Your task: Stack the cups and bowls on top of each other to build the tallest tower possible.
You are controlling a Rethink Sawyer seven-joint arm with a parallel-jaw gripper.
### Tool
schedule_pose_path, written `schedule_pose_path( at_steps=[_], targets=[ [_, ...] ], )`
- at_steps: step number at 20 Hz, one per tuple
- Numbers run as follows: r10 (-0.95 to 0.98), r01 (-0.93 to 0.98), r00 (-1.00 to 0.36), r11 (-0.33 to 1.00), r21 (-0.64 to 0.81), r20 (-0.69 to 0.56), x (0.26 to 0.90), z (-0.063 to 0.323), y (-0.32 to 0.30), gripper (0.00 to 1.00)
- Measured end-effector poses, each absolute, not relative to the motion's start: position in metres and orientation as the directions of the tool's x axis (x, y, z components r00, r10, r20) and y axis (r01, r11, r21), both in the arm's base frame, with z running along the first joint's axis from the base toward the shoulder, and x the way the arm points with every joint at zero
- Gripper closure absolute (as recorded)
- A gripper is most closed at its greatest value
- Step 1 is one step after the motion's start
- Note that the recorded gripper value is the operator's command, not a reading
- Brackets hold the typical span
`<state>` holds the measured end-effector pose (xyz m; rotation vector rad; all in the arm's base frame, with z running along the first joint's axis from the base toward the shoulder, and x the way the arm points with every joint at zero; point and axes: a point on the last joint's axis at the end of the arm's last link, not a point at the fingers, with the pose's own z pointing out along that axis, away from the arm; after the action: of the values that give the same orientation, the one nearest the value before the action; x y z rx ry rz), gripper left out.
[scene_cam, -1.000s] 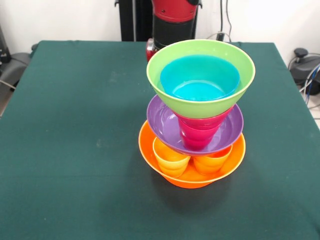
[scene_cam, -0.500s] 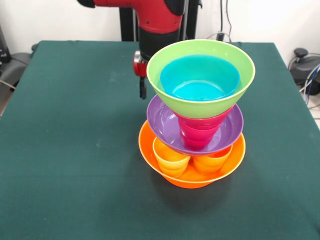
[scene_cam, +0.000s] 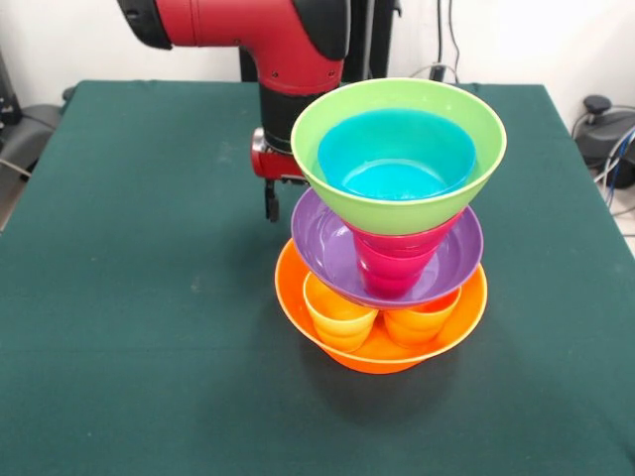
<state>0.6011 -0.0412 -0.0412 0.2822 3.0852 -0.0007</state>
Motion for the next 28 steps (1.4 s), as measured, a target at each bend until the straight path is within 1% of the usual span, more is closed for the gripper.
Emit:
schedule_pose_path(
  at_steps=[7,16,28],
  targets=[
    [0.179,0.179,-0.982,0.984,0.011,-0.053,0.604,-0.052,-0.053,0.0],
    [0.167,0.167,-0.983,0.986,0.01,-0.072,0.608,-0.054,-0.065,0.0],
    [0.12,0.121,-0.989,0.993,-0.009,-0.091,0.617,-0.062,-0.055,0.0]
  ],
)
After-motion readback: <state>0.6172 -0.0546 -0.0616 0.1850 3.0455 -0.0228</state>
